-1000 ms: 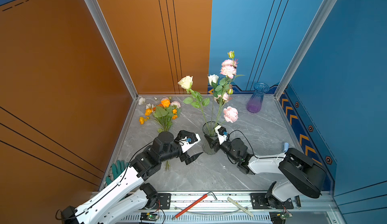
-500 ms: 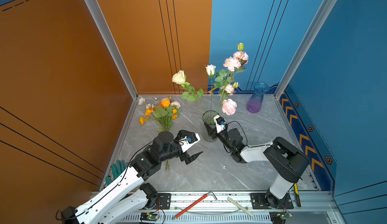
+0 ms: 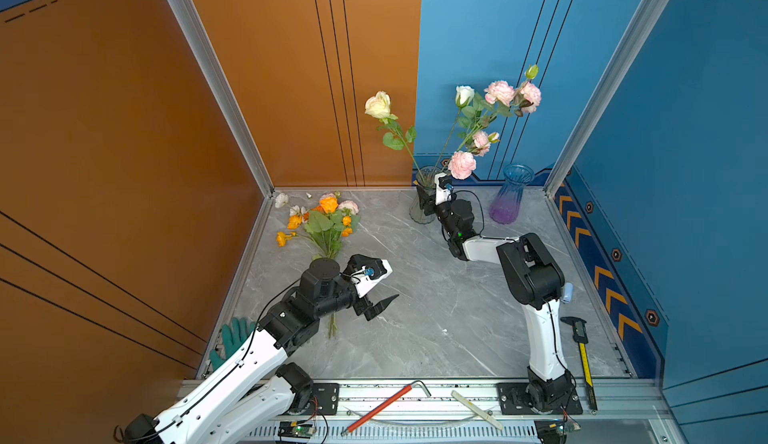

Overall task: Arrange flowers in a vase
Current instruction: Place the vase at the top-center of the table.

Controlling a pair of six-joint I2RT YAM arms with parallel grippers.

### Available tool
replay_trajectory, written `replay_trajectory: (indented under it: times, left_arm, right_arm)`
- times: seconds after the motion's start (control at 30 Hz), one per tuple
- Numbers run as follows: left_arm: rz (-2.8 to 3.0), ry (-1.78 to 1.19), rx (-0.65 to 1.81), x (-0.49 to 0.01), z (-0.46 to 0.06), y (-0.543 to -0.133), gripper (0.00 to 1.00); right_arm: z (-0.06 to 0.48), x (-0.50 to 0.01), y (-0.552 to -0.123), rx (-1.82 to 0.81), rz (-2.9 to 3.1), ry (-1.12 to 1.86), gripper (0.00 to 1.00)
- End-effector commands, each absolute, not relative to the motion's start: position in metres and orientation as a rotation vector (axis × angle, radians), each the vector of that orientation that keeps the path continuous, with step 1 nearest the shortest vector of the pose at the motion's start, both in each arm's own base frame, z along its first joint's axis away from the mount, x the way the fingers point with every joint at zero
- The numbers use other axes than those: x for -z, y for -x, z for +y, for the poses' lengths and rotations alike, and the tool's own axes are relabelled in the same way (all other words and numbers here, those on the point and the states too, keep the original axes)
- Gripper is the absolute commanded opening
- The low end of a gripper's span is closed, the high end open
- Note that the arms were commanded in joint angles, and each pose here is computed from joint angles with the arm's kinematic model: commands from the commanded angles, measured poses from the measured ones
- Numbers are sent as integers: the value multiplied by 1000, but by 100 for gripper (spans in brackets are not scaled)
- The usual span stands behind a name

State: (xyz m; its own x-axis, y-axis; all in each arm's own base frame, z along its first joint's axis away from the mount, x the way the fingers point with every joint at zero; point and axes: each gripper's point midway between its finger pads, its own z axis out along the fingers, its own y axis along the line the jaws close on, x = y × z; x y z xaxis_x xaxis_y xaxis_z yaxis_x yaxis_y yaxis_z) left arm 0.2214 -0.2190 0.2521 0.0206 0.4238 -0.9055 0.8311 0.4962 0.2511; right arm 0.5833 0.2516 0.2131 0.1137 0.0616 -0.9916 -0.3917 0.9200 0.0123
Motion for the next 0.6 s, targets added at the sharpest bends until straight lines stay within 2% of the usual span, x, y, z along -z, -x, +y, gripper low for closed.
replay_trajectory:
  times: [0.0, 0.4, 0.57]
  left_arm:
    - [1574, -1085, 481, -256, -219, -223, 98]
    - [1579, -1064, 478, -256, -215, -228, 98]
    - [1581, -1064, 475, -255, -214, -229, 98]
  right_arm:
    - [250, -268, -598, -374, 1292, 273, 35]
    - [224, -242, -628, -292, 1394, 242, 35]
    - [214, -234, -629, -279, 1417, 222, 48]
